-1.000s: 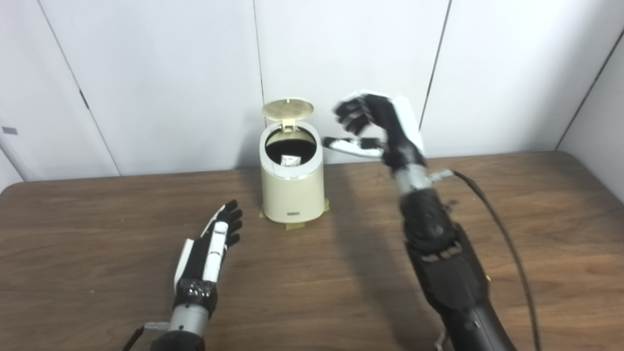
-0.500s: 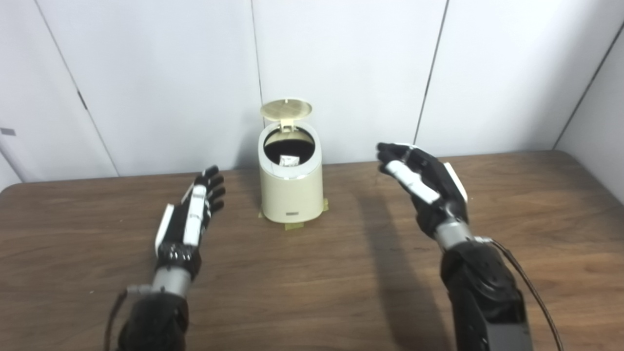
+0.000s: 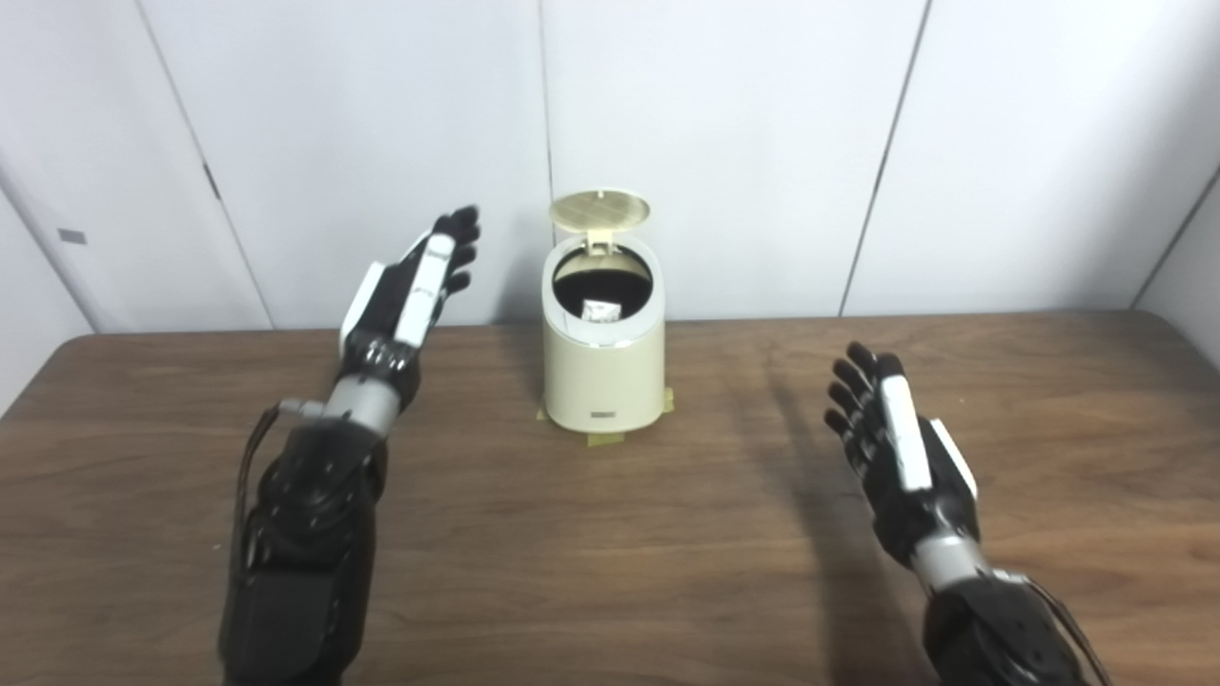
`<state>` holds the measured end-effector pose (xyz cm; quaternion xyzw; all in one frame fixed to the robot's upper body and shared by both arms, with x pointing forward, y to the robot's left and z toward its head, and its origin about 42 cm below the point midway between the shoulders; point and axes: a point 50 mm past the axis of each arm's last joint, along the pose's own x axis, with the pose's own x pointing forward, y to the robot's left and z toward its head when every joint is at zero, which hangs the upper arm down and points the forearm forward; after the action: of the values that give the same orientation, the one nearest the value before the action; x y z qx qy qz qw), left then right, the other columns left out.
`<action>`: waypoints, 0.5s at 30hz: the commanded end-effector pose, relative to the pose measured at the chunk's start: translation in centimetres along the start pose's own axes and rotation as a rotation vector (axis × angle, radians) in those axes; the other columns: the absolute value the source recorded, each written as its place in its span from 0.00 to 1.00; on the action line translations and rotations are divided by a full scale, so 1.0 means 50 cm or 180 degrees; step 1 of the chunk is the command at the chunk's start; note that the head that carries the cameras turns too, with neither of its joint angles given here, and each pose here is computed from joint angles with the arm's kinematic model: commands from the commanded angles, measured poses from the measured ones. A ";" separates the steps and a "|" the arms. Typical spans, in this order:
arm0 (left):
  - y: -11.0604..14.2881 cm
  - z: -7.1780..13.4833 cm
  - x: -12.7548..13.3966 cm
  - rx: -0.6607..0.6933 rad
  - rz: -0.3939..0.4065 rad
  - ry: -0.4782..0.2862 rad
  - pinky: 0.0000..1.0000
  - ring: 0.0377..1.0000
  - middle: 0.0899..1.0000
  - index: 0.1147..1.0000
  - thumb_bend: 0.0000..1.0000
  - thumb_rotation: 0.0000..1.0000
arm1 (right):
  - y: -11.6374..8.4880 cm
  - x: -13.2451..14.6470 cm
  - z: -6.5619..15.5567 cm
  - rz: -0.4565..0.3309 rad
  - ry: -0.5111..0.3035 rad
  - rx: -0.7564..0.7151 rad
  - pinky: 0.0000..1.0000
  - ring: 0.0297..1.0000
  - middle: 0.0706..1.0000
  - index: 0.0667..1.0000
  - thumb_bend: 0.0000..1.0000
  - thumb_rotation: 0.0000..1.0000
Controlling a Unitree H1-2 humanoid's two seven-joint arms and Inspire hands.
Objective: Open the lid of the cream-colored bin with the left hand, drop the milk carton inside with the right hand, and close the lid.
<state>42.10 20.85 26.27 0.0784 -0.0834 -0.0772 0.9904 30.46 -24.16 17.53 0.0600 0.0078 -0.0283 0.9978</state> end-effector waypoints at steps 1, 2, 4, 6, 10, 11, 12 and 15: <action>0.004 0.064 0.041 0.0090 -0.0032 -0.0332 0.93 0.93 0.91 0.90 0.53 0.98 | 0.009 0.009 0.023 -0.0017 -0.0335 -0.0095 0.92 0.94 0.93 0.93 0.51 0.90; 0.003 0.069 0.053 0.0109 -0.0059 -0.0343 0.93 0.93 0.91 0.90 0.54 0.98 | 0.012 0.007 0.016 -0.0064 -0.0339 -0.0105 0.91 0.93 0.92 0.92 0.51 0.89; 0.002 0.078 0.075 0.0169 -0.0113 -0.0370 0.92 0.92 0.91 0.89 0.54 0.99 | 0.018 0.003 0.006 -0.0119 -0.0355 -0.0121 0.90 0.92 0.91 0.90 0.50 0.86; 0.000 0.083 0.093 0.0237 -0.0136 -0.0378 0.92 0.92 0.90 0.89 0.54 1.00 | 0.021 -0.002 -0.004 -0.0138 -0.0366 -0.0185 0.90 0.92 0.91 0.90 0.50 0.86; -0.007 0.093 0.128 0.0409 -0.0163 -0.0428 0.91 0.90 0.89 0.88 0.53 1.00 | 0.024 -0.008 -0.022 -0.0211 -0.0426 -0.0250 0.89 0.91 0.90 0.90 0.50 0.89; -0.007 0.096 0.136 0.0447 -0.0166 -0.0443 0.91 0.90 0.89 0.88 0.53 1.00 | 0.024 -0.009 -0.026 -0.0216 -0.0461 -0.0272 0.88 0.90 0.89 0.89 0.49 0.89; -0.007 0.098 0.144 0.0484 -0.0170 -0.0459 0.91 0.90 0.89 0.88 0.52 1.00 | 0.024 -0.011 -0.031 -0.0209 -0.0487 -0.0296 0.87 0.90 0.89 0.89 0.49 0.89; -0.005 0.100 0.165 0.0636 -0.0209 -0.0523 0.91 0.90 0.89 0.89 0.52 1.00 | 0.024 -0.013 -0.046 -0.0207 -0.0509 -0.0332 0.85 0.89 0.87 0.88 0.48 0.90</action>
<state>48.31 18.74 28.55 0.1547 -0.1058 -0.1091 0.9762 29.42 -22.75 14.22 0.0104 -0.0256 -0.0671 0.9974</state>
